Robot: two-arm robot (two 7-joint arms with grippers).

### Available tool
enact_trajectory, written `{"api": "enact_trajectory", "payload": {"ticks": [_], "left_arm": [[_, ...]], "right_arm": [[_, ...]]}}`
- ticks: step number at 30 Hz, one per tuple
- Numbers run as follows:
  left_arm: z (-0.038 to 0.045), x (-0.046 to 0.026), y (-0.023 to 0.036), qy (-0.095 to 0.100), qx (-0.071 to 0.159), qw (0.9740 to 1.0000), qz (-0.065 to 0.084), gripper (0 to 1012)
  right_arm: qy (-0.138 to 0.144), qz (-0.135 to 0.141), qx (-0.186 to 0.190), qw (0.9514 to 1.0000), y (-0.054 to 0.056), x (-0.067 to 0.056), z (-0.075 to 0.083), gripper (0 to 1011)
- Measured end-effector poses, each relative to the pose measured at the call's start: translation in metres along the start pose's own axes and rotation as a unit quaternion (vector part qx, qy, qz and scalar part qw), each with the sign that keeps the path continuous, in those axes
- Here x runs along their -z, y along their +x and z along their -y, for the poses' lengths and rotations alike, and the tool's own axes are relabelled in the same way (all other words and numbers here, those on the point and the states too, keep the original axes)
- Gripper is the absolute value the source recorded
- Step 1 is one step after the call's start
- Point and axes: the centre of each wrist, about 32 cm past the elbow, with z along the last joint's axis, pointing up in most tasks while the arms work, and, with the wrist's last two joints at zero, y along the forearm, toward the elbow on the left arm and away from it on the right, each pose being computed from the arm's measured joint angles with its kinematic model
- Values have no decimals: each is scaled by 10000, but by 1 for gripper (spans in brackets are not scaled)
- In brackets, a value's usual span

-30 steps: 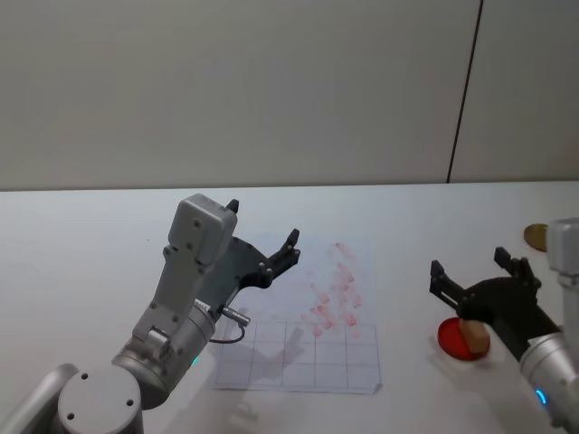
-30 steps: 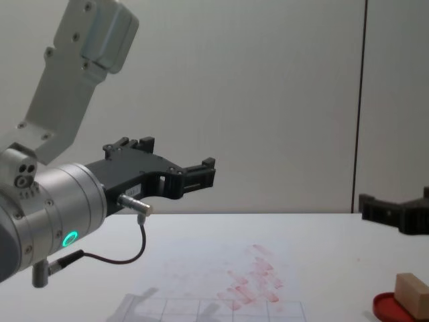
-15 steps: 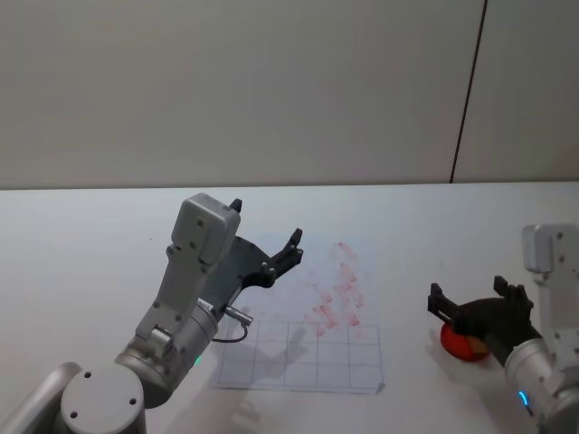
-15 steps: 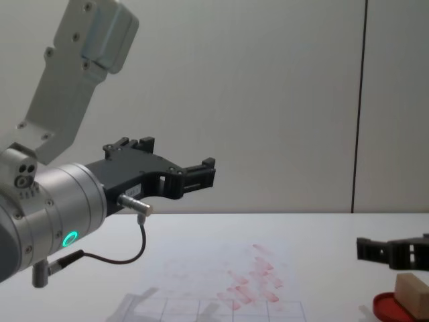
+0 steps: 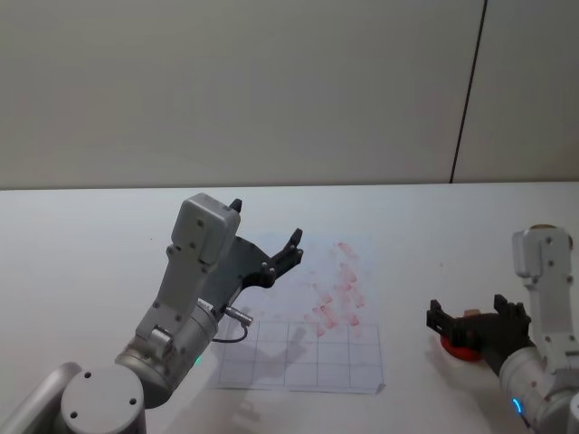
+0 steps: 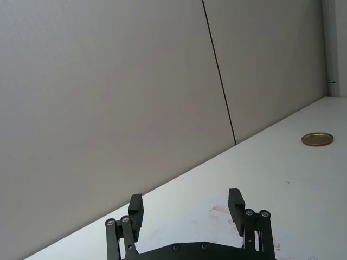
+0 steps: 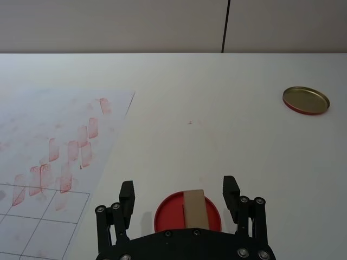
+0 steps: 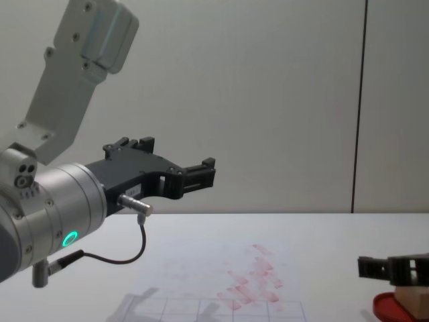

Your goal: Use the one hand to pick up the stamp and affix it onto the A4 paper.

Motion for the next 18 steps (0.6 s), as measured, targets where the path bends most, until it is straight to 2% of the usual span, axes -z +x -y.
{"api": "enact_trajectory", "payload": {"ticks": [2, 9, 11, 15, 16, 18], "left_arm": [[0, 0, 0, 0, 0, 10000, 0, 993], [0, 0, 0, 0, 0, 10000, 0, 993], [0, 0, 0, 0, 0, 10000, 0, 993], [0, 0, 0, 0, 0, 10000, 0, 993], [0, 0, 0, 0, 0, 10000, 0, 993], [0, 0, 0, 0, 0, 10000, 0, 993]], "right_arm": [[-44, -3, 21, 10000, -4, 0, 15, 999], [-199, -14, 99, 9998, -3, 10, 46, 856], [-239, -17, 118, 9996, 0, 16, 49, 759], [-314, -23, 168, 9994, 15, 32, 55, 684], [-337, -24, 179, 9993, 19, 37, 56, 623], [-360, -27, 193, 9992, 26, 45, 55, 563]]}}
